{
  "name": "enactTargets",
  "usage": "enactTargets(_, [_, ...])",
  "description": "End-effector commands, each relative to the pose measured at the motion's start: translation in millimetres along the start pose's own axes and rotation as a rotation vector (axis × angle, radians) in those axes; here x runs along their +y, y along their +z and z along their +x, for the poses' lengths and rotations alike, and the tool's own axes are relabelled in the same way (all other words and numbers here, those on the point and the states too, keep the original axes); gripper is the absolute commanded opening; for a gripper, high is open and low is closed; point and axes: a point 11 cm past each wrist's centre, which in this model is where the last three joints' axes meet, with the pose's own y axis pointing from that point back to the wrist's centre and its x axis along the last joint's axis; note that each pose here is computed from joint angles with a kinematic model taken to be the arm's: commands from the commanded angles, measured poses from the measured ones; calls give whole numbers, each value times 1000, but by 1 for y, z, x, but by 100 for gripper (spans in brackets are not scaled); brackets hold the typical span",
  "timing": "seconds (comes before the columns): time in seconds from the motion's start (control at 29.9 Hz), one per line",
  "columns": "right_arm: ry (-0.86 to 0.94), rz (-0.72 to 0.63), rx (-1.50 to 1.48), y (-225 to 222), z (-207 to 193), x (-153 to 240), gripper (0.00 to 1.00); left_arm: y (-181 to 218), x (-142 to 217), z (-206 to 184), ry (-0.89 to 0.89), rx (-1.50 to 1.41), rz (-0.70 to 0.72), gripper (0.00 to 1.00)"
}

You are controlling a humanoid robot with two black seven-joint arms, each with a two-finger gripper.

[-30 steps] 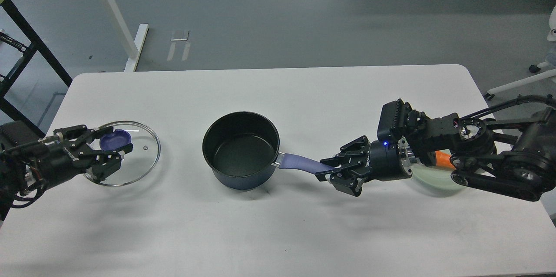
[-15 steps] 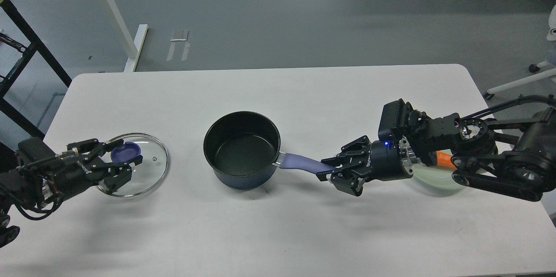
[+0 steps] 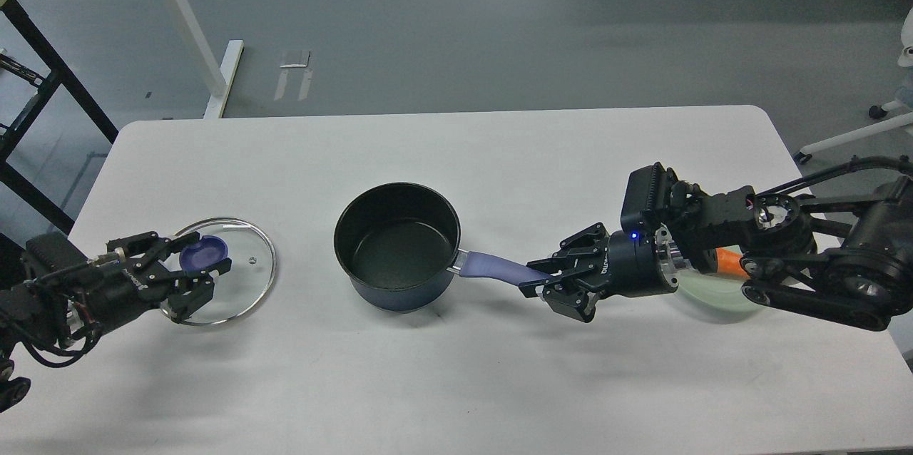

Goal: Open pot lid

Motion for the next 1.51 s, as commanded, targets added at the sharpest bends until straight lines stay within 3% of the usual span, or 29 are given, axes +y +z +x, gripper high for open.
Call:
enactTargets(0.0, [1, 2, 2, 0, 1, -1, 32, -2, 2, -3, -9, 1, 9, 71])
enactTargets(0.2, [1, 2, 2, 0, 1, -1, 32, 2, -2, -5, -9, 5, 1, 79])
enactTargets(0.3, [1, 2, 2, 0, 1, -1, 32, 2, -2, -4, -5, 10, -1, 98])
enactTargets(0.5, [0, 0, 0, 0, 0, 0, 32, -4, 3, 10, 47, 92, 39, 99])
enactTargets(0.7, [0, -3, -1, 1, 0, 1, 34, -27, 9, 61, 136, 328, 113, 99])
enactTargets(0.84, [1, 0, -1, 0, 0, 0, 45, -50, 10, 94, 233, 675, 172, 99])
enactTargets(1.0, [13, 0, -7, 0, 2, 2, 93, -63, 17, 110, 286, 948, 169, 99])
enactTargets(1.27, [154, -39, -155, 8, 37, 28, 97, -69, 19, 127, 395, 1384, 62, 99])
enactTargets(1.47, [501, -55, -483, 24, 96, 61, 98, -77, 22, 140, 545, 1629, 2, 99])
